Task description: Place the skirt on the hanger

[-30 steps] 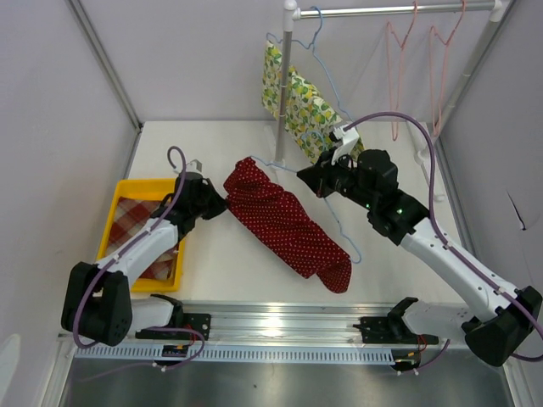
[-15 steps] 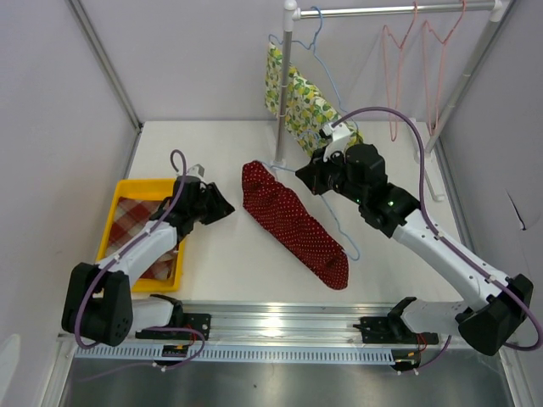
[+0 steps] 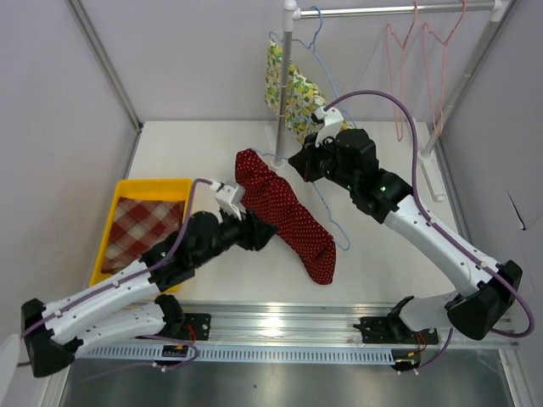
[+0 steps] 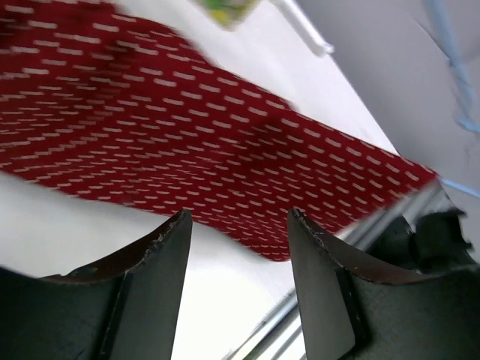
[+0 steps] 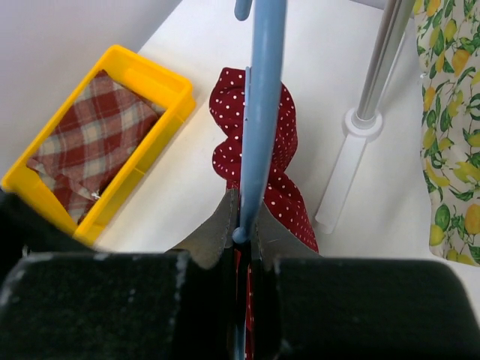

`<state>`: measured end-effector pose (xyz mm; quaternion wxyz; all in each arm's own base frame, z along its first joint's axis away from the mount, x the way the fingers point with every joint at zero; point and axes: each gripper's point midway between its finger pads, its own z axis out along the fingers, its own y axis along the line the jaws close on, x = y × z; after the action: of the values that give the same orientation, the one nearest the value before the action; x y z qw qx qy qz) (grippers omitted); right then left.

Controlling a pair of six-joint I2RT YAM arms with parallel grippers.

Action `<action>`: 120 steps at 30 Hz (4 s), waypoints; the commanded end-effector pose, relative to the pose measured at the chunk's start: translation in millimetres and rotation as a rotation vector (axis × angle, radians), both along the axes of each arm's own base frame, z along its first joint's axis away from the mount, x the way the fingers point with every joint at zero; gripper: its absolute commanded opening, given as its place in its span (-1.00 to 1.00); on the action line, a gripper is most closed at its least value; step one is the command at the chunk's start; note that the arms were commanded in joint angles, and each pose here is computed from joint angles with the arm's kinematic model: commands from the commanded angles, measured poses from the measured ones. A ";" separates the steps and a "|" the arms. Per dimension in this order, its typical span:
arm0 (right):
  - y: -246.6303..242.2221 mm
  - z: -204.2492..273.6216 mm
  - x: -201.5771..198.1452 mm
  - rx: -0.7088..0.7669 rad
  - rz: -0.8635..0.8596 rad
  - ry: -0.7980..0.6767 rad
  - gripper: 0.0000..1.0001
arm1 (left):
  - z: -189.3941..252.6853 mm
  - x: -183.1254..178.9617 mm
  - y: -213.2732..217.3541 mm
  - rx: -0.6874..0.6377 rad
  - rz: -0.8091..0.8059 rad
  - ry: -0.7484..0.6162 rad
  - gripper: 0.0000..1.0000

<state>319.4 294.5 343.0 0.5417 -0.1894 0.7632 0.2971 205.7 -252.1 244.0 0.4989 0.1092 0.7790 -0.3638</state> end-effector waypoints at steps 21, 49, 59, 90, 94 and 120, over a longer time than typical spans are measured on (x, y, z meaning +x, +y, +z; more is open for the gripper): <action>2.1 49.7 1.0 0.095 -0.073 -0.015 -1.00 | 15.5 -56.0 -119.9 0.236 -0.003 -0.351 0.31; -2.0 54.2 13.6 0.058 -0.105 -0.054 -1.00 | 38.3 -89.1 -129.3 0.228 -0.082 -0.412 -1.00; -9.4 59.2 21.8 0.057 -0.118 -0.060 -1.00 | 14.6 -110.0 -116.7 0.243 -0.151 -0.348 -1.00; -34.9 88.9 -38.3 0.099 -0.017 -0.104 -1.00 | 90.0 -62.9 -43.8 0.128 0.112 -0.321 0.23; -44.3 97.2 -59.7 0.117 0.028 -0.121 -1.00 | 103.9 -24.1 15.7 0.079 0.363 -0.209 0.16; -174.2 68.3 -135.8 -0.121 -0.298 0.157 -1.00 | 157.2 82.5 -42.3 0.048 0.211 -0.263 0.23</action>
<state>186.6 149.7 429.5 0.5284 -0.1302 0.8036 0.2409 284.9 -266.8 362.3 0.6124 0.0579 0.7578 -0.2176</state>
